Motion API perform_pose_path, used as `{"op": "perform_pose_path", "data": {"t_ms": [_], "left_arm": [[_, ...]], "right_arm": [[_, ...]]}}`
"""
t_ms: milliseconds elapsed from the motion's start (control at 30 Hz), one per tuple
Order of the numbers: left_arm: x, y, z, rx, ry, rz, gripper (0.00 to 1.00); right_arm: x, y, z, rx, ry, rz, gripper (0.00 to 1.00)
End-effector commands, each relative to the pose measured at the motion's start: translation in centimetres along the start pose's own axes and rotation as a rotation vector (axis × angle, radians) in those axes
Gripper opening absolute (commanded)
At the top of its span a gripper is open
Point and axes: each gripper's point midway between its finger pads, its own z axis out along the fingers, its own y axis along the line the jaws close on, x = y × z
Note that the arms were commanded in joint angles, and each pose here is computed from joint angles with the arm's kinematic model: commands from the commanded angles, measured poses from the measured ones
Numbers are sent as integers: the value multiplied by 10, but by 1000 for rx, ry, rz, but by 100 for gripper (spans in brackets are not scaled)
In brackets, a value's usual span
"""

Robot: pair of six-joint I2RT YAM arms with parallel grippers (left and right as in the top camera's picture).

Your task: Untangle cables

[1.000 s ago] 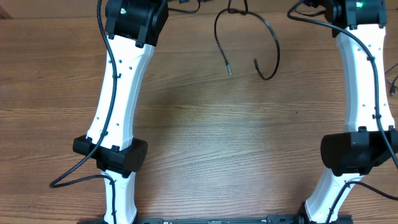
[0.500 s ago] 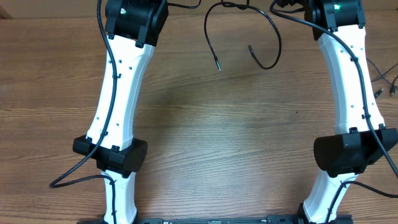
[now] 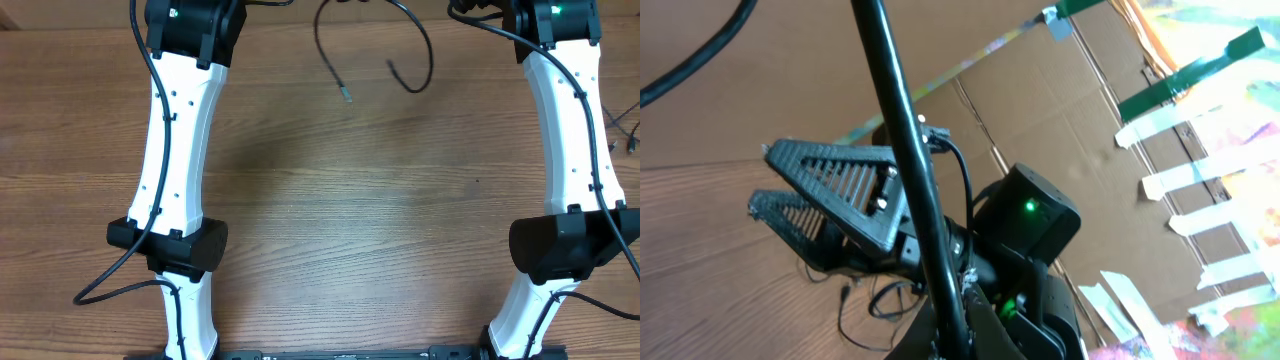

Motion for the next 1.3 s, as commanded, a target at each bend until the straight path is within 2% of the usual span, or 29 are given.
{"op": "perform_pose_path", "data": {"t_ms": [0, 367, 600, 633, 667, 700, 733, 900, 1033, 1167, 1267], "left_arm": [[-5, -17, -8, 3, -37, 64, 4], [13, -28, 8, 34, 7, 28, 4], [36, -44, 22, 82, 74, 16, 4], [39, -47, 24, 89, 82, 18, 4], [42, -49, 25, 95, 89, 21, 4], [44, -51, 27, 100, 96, 27, 4], [47, -53, 28, 104, 101, 36, 4], [50, -63, 21, 132, 123, 88, 4], [44, -61, -20, 78, 135, 114, 4], [45, -50, -83, -93, 106, 128, 4], [44, -39, -142, -293, 25, 132, 4]], "right_arm": [[7, 31, -16, -61, 6, -26, 100], [33, 50, 5, -45, -4, -89, 100], [32, 29, 20, 11, -14, -75, 98], [33, 23, 23, 26, -15, -76, 88], [34, 15, 29, 42, -10, -87, 60], [36, 5, 35, 63, -5, -81, 23], [38, -5, 41, 86, 1, -72, 4], [42, -71, 66, 253, -5, -81, 4], [18, -134, 51, 432, -46, -124, 4], [-32, -190, 6, 576, -107, -171, 4], [-74, -236, -44, 662, -165, -143, 4]]}}
